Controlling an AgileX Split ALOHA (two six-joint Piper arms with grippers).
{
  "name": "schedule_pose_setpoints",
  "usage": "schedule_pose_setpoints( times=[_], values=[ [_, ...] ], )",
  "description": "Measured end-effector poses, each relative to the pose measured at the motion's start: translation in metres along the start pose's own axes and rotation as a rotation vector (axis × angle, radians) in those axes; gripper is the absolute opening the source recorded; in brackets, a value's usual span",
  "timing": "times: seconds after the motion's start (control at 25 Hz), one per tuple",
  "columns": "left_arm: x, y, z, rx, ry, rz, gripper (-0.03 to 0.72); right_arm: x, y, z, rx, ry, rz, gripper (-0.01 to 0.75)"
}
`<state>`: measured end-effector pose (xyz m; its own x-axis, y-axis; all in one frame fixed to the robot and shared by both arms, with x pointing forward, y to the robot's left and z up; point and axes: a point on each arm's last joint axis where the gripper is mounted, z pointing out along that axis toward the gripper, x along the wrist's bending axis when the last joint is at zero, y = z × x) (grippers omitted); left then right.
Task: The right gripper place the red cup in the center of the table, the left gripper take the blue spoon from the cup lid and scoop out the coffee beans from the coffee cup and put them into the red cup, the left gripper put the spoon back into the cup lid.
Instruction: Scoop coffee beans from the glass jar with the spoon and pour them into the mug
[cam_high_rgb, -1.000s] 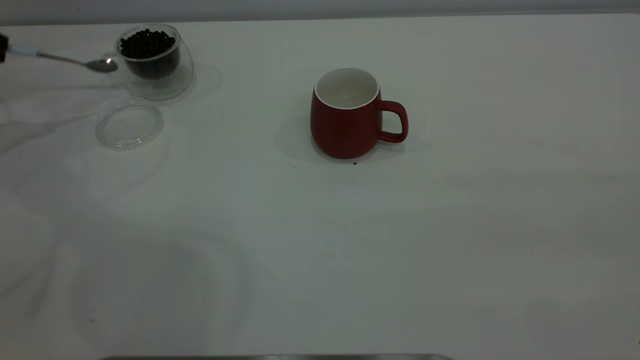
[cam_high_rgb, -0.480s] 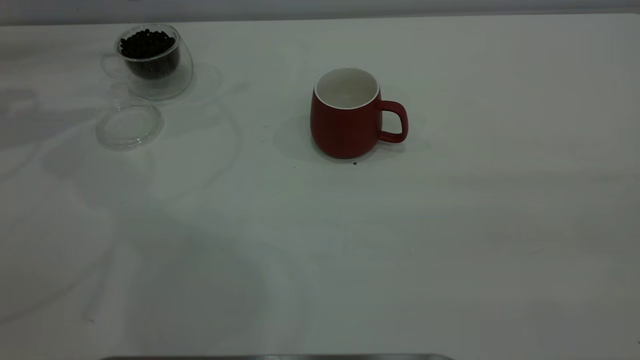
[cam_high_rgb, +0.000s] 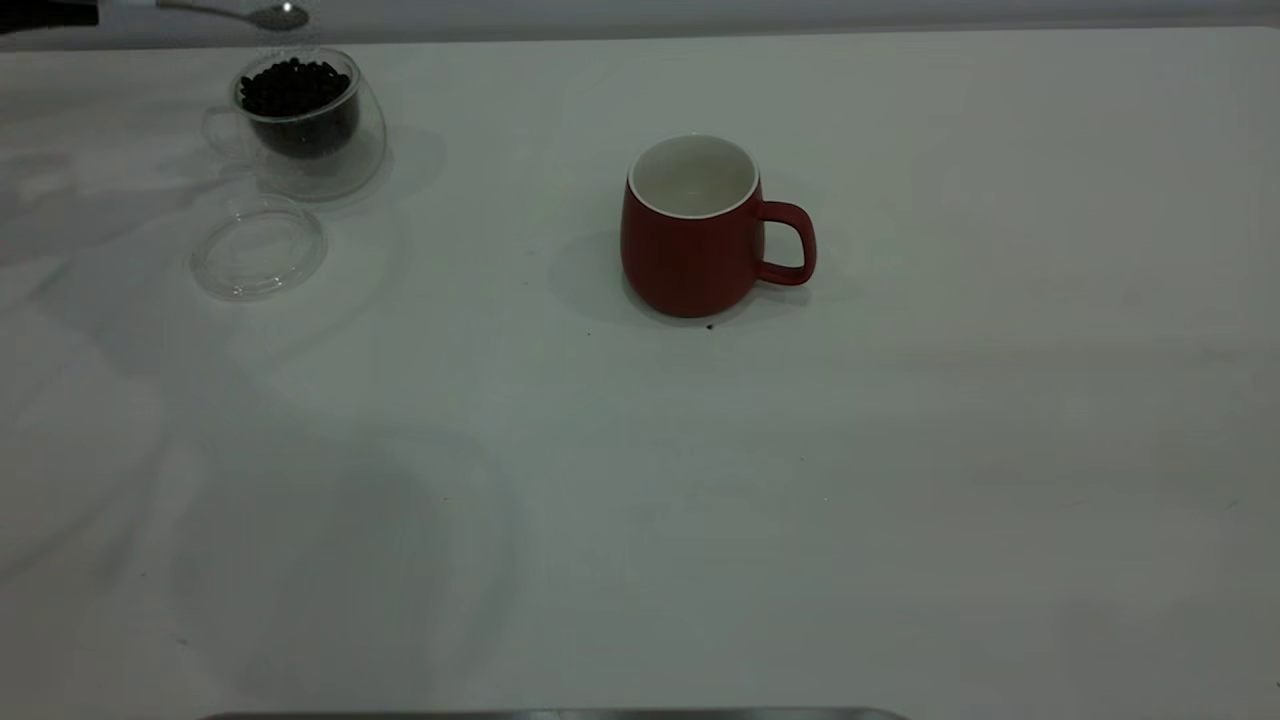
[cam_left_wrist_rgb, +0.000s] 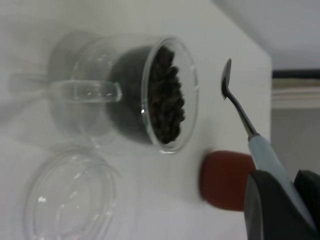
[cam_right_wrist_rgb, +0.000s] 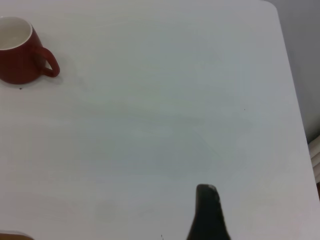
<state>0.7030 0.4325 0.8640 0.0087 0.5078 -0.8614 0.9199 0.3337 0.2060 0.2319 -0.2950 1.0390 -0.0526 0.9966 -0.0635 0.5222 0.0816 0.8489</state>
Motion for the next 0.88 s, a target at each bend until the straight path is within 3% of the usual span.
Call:
schedule_pose_setpoints(
  times=[0.48,0.88],
  values=[
    [0.006,-0.005,-0.001,0.076,0.063,0.32,0.124,0.0,0.0,0.0,0.0,0.0,0.0,0.59],
    [0.01,0.0,0.009,0.037,0.129,0.45,0.124,0.0,0.0,0.0,0.0,0.0,0.0,0.59]
  ],
)
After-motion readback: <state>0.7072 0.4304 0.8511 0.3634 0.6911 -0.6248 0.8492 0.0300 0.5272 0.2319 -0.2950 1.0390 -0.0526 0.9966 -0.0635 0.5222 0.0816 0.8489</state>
